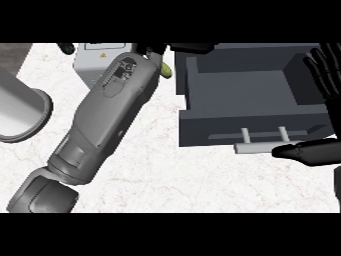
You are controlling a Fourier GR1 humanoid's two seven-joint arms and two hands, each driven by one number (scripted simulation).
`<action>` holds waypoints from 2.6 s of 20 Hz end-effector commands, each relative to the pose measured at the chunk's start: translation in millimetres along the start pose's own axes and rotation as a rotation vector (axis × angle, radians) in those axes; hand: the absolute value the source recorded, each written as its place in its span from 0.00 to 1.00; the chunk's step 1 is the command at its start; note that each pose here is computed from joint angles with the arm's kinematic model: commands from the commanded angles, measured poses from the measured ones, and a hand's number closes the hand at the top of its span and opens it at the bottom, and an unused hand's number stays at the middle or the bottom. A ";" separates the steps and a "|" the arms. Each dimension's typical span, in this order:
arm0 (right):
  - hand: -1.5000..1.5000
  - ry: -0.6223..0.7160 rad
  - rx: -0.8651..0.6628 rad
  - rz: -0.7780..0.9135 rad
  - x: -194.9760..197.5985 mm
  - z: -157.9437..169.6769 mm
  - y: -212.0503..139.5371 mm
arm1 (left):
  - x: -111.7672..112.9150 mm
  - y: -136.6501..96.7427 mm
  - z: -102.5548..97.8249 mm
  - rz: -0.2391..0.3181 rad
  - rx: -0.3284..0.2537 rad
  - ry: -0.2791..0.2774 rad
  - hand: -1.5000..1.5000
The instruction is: Pick up the cup, place it into the drawer and close the drawer
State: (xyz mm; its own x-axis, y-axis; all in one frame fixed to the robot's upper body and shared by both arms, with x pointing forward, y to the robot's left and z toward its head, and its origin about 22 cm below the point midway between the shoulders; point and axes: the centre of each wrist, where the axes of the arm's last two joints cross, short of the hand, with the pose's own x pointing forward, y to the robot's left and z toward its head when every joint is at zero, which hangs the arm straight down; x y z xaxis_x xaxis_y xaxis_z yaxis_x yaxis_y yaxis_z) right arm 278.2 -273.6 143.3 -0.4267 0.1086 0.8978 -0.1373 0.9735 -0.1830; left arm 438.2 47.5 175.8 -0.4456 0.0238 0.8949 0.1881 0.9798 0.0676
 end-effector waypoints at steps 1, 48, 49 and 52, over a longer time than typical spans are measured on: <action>0.00 -0.019 0.016 -0.022 -0.6 -4.0 3.7 | 4.5 -18.0 -11.2 -0.095 0.021 0.092 1.00; 0.00 0.297 0.723 0.501 -61.7 11.8 74.6 | -68.5 14.0 38.1 0.223 0.105 0.069 0.00; 0.00 0.321 0.756 0.520 -79.7 9.9 92.9 | -58.8 9.1 29.6 0.222 0.100 0.068 0.00; 0.00 0.387 0.824 0.550 -118.7 22.7 91.7 | -63.7 4.7 39.0 0.253 0.092 0.070 0.00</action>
State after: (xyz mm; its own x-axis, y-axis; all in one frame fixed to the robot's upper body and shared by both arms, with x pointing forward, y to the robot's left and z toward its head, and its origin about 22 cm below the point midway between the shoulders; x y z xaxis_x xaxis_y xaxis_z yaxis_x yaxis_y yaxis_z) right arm 296.5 -203.0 57.1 -0.3350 0.6301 0.7005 -0.5987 0.4317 -0.6747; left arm 435.5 53.9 106.0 -0.3305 0.2297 0.9154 0.1938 0.9658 -0.1724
